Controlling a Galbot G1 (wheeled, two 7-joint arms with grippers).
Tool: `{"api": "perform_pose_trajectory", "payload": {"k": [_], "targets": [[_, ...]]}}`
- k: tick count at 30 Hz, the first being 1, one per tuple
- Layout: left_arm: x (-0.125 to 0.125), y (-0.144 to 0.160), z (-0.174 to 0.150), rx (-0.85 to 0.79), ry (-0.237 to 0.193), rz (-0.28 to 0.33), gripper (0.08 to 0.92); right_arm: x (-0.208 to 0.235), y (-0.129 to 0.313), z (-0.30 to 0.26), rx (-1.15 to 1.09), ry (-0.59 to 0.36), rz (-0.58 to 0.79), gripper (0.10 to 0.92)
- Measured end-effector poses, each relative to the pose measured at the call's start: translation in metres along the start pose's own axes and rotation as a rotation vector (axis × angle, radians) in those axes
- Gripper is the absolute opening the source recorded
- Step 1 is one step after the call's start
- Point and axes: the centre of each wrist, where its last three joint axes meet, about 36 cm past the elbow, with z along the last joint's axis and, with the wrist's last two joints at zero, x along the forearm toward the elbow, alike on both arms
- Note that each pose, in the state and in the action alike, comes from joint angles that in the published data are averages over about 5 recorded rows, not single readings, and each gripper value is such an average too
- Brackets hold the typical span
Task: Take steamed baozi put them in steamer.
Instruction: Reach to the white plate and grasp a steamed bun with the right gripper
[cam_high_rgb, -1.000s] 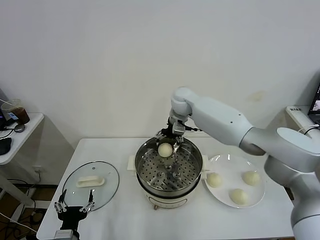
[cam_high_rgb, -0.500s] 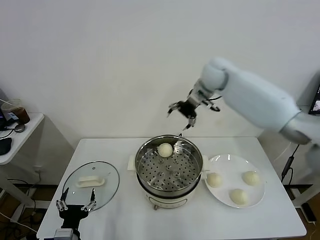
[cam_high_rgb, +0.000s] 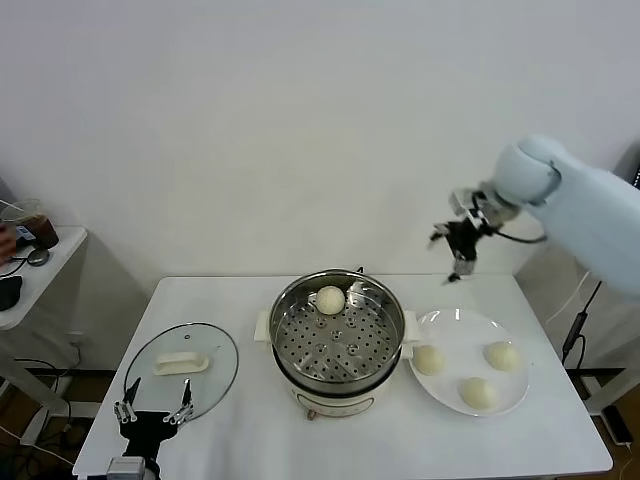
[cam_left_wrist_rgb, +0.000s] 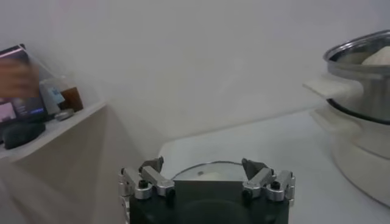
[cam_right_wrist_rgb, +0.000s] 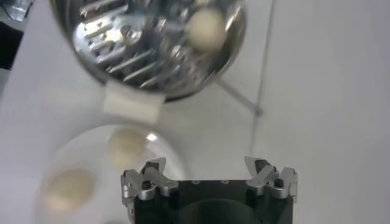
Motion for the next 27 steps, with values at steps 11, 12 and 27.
{"api": "perform_pose_trajectory", "payload": {"k": [11, 12, 27], "targets": [[0.002, -0.005, 0.006, 0.008, 0.025, 0.009, 0.823, -0.083, 0.045, 0.015, -0.06, 0.065, -0.117, 0.823], [0.002, -0.005, 0.006, 0.008, 0.027, 0.009, 0.823, -0.09, 0.047, 0.015, -0.061, 0.065, -0.125, 0.823], [0.0, -0.004, 0.012, 0.002, 0.048, 0.0, 0.823, -0.159, 0.051, 0.006, -0.051, 0.045, -0.18, 0.823]]}}
